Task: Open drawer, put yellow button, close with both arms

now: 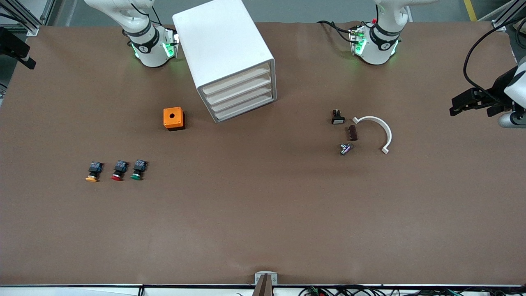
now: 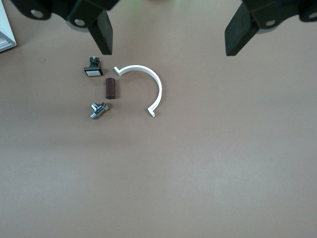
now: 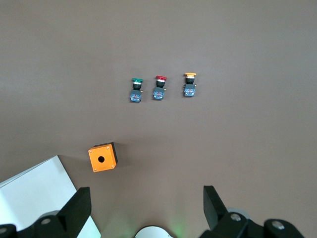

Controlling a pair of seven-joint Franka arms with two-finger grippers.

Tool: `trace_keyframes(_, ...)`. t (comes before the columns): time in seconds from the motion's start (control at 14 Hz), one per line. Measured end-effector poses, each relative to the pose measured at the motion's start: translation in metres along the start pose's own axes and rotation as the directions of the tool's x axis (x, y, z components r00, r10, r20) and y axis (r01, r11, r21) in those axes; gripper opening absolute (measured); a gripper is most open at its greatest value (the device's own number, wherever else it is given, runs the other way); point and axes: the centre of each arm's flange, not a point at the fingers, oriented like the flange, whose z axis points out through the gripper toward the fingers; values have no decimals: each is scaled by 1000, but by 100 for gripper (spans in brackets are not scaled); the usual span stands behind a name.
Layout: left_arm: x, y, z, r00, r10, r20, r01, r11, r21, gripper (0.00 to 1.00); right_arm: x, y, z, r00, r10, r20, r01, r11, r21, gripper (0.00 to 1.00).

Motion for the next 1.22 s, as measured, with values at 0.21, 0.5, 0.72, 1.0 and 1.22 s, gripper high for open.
trace_keyframes(0.21,15,2,26,999,4,37,-4,1000,-3,100,0,-5,0,1000,-10,1,10,1000,-2,100)
trace_keyframes(0.5,44,27,77,997,20,80,-18,1000,-18,100,0,-6,0,1000,-12,1,12,1000,-2,100)
trace_keyframes(0.72,66,79,122,995,-33,93,34,999,-13,100,0,-6,0,1000,-12,2,12,1000,-2,100)
trace_keyframes(1.0,77,150,171,985,-137,103,137,991,8,100,0,-6,0,1000,-11,2,11,1000,-2,100)
trace_keyframes(1.22,74,186,195,964,-235,127,232,972,39,100,0,-6,1,1000,-11,3,11,1000,-2,100)
